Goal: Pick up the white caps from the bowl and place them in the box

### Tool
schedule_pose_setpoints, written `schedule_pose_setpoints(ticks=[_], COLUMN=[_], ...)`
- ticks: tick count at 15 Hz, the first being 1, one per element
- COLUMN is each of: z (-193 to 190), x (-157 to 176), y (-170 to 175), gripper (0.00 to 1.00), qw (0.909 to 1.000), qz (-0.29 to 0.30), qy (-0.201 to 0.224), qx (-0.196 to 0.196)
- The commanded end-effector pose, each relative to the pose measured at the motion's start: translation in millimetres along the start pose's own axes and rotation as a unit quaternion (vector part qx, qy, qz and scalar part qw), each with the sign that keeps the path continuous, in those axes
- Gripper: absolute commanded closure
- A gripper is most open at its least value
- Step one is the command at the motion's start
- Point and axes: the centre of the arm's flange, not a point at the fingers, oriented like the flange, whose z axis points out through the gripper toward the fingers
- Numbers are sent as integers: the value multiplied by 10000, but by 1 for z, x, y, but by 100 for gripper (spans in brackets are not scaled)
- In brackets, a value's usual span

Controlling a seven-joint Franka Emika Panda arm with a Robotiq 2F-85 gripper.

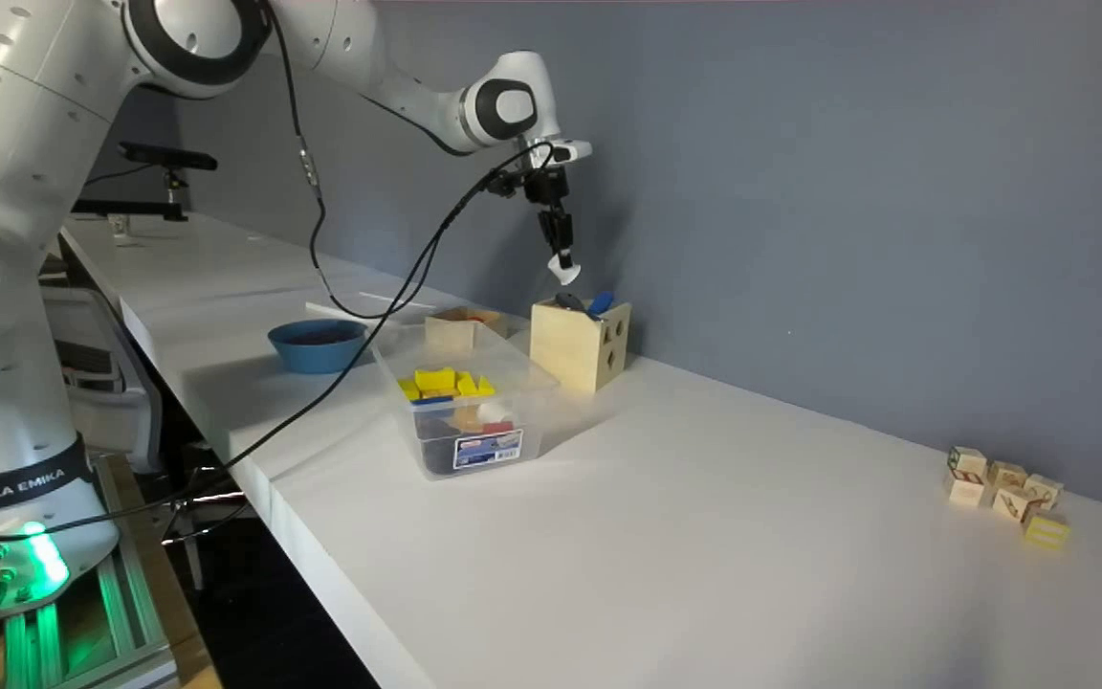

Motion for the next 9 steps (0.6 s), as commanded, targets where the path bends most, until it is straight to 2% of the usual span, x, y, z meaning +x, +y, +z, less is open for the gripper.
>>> schedule_pose_setpoints(ticks=[1,5,9], z=[15,20,27], x=[13,18,21], y=[-18,-23,-19], gripper=[88,88,88], qw=[9997,9974,9914], qz=[217,700,1282], qy=[59,137,198], qx=[22,5,-154])
